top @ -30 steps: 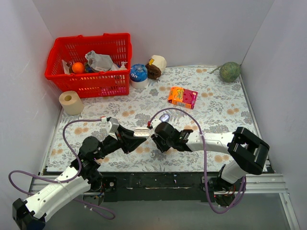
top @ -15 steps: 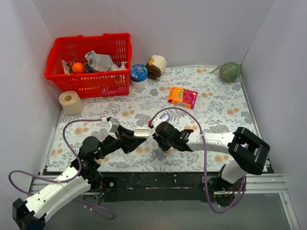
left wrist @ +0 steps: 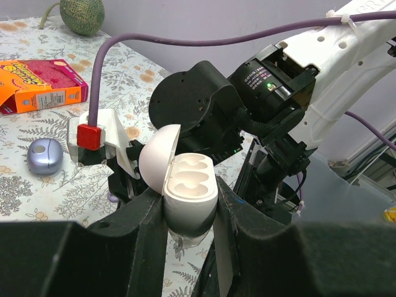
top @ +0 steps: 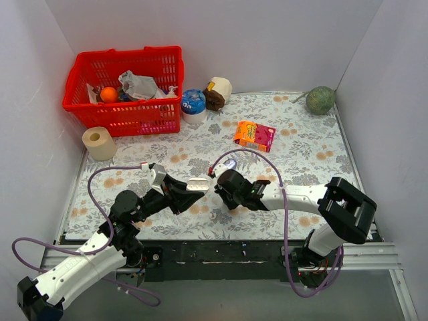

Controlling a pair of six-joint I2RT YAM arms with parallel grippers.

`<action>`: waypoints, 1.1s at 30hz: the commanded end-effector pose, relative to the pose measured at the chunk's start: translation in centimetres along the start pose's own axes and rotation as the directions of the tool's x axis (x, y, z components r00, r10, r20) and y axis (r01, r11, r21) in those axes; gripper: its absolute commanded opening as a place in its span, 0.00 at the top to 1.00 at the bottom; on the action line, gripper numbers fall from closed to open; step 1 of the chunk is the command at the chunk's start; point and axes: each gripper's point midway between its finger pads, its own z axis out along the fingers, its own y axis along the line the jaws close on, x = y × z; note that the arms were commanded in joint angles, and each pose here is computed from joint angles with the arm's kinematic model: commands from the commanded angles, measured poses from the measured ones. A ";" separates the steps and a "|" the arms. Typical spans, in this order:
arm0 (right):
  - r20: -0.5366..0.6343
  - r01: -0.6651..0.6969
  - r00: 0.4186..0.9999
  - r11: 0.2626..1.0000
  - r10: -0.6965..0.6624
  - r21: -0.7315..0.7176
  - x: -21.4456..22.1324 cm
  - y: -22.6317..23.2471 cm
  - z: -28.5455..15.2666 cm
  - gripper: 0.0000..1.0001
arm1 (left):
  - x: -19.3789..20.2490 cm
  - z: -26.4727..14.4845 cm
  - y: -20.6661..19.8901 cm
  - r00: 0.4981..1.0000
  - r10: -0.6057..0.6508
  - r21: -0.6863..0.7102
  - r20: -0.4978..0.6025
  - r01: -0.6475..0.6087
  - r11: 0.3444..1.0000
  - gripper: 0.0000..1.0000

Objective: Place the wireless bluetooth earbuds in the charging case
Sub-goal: Pick up the earbud from the center of the board, then place the earbud in the charging case.

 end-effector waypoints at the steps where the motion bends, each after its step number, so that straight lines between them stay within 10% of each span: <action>1: 0.037 -0.007 0.999 1.000 0.006 0.024 -0.7 -0.6 -0.7 0.89 | -1.0 0.1 -0.4 1.000 0.009 0.009 0.021 -0.009 1.000 1.00; 13: 0.329 0.121 0.942 0.983 -0.069 -0.140 -9.3 1.1 -15.2 0.99 | -1.5 0.3 -1.0 0.999 0.047 0.041 0.014 -0.048 0.998 1.00; 19: 0.452 0.398 0.873 0.805 -0.184 -0.440 -9.1 6.3 -25.6 0.99 | -0.9 1.2 -3.4 0.993 0.120 0.223 -0.011 -0.115 0.968 1.00; 33: 0.485 0.473 0.852 0.684 -0.196 -0.556 -6.7 8.3 -28.2 0.99 | 0.2 4.3 -6.4 0.967 0.215 0.530 -0.136 -0.112 0.840 1.00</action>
